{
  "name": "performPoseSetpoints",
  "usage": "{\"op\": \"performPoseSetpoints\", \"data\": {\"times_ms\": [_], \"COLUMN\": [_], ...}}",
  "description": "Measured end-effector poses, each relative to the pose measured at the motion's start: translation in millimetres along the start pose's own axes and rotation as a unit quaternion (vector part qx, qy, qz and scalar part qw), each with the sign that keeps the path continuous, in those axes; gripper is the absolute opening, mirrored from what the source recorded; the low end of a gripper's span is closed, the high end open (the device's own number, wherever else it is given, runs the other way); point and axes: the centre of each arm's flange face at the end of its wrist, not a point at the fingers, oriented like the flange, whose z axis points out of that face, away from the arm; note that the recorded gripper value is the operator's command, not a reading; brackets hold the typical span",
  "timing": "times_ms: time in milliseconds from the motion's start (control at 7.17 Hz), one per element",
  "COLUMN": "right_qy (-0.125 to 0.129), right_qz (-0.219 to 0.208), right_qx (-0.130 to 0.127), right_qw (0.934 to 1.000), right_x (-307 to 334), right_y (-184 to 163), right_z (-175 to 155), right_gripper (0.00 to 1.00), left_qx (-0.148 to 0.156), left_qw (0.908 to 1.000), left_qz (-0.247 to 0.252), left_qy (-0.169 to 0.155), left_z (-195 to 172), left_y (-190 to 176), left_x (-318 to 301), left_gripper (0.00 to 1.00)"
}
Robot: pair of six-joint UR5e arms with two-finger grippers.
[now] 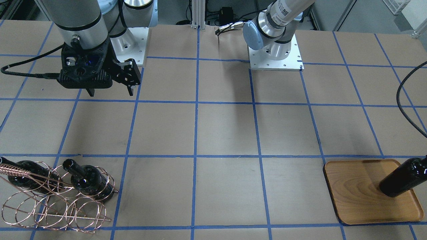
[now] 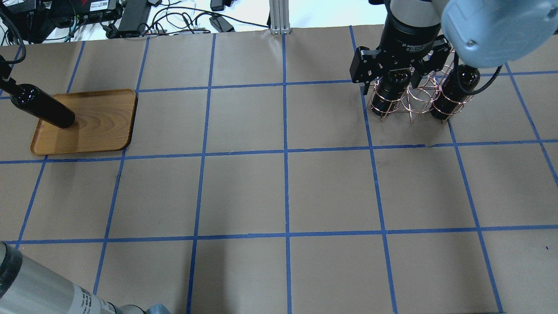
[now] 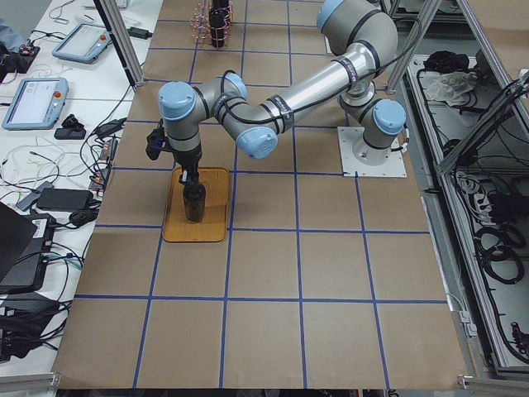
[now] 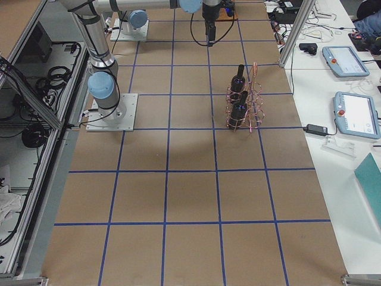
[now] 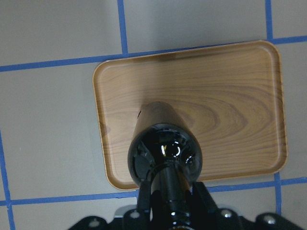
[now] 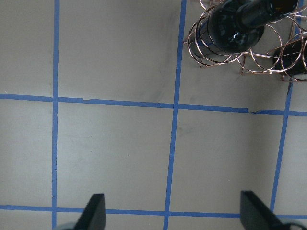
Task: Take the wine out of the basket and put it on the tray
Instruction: 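Lower the bottle onto the wooden tray with the left gripper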
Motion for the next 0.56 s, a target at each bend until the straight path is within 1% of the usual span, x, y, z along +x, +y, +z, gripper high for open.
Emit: {"op": "performPoseSetpoints", "data": {"times_ms": [140,279,558], "right_qy": [0.000,0.000,0.000], "right_qz": [0.000,0.000,-0.001], "right_qx": [0.000,-0.001,-0.001], "right_qw": [1.0000,1.0000,1.0000], "right_x": [-0.3,-0.5,-0.6], "right_y": [0.1,0.3,0.3], "right_z": [0.2,0.5,0.5], "right_gripper": [1.00,1.00,1.00], "left_qx": [-0.001,-0.002,-0.003], "left_qw": [1.0000,1.0000,1.0000], "left_qz": [0.000,-0.001,0.001], "left_qy": [0.002,0.002,0.004], "left_z": [3.0,4.1,5.0], "left_y": [-0.3,-0.3,0.6], "left_x": [-1.0,-1.5,-1.9], "left_gripper": [0.21,0.49,0.91]}}
